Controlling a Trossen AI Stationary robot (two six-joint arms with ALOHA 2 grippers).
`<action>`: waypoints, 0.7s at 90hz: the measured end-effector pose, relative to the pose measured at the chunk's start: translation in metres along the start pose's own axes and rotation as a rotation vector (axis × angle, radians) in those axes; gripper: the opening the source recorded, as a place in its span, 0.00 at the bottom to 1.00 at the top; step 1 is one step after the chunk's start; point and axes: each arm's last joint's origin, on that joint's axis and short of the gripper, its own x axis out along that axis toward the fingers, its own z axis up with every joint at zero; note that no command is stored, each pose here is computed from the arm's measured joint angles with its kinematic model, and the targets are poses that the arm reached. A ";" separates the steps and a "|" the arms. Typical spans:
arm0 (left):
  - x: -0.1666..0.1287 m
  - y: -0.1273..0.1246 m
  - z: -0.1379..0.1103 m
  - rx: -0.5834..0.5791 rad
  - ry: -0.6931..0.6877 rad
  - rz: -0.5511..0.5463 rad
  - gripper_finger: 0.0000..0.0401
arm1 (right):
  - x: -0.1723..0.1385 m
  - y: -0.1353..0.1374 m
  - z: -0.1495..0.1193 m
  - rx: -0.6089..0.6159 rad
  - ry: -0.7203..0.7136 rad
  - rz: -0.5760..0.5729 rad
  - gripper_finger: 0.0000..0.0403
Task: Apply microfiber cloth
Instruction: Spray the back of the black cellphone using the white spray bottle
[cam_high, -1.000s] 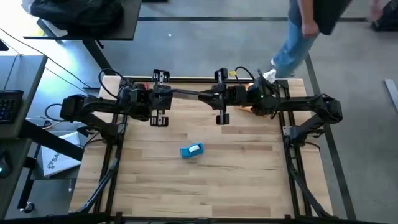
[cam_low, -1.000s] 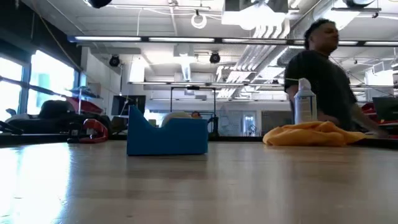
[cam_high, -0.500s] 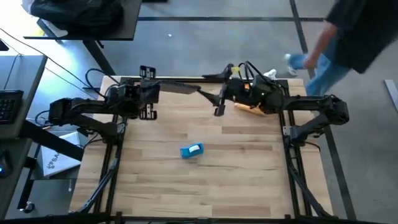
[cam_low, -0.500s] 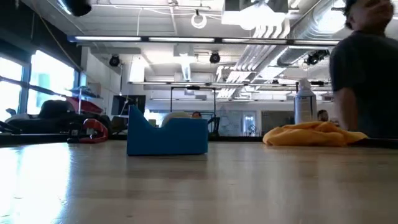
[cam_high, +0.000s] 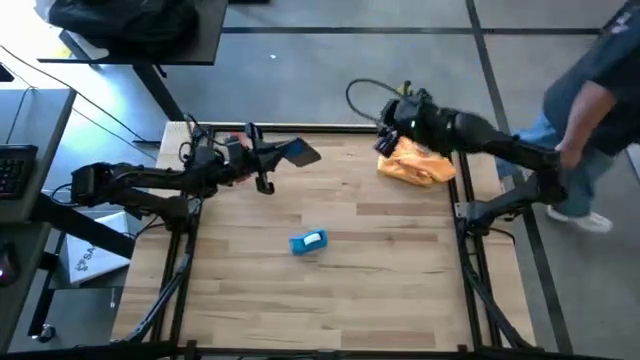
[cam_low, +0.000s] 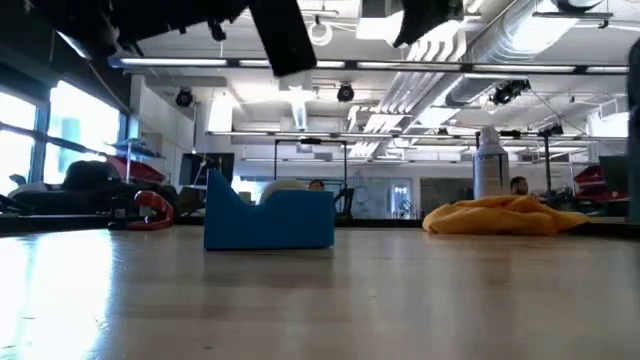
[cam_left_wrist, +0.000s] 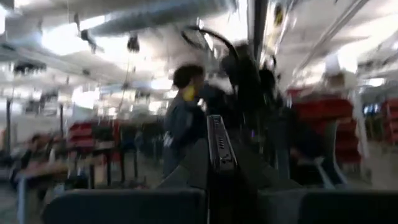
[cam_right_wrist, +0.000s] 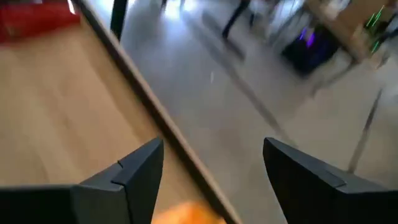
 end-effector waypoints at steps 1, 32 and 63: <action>0.000 0.000 0.000 0.000 0.002 0.003 0.02 | 0.001 -0.003 -0.001 -0.010 0.018 -0.004 0.60; -0.007 -0.002 -0.011 -0.027 0.058 0.019 0.03 | 0.030 -0.064 -0.038 -0.516 0.503 0.027 0.58; -0.008 -0.005 -0.015 -0.006 0.101 -0.004 0.03 | 0.068 -0.081 -0.079 -0.874 0.765 0.084 0.45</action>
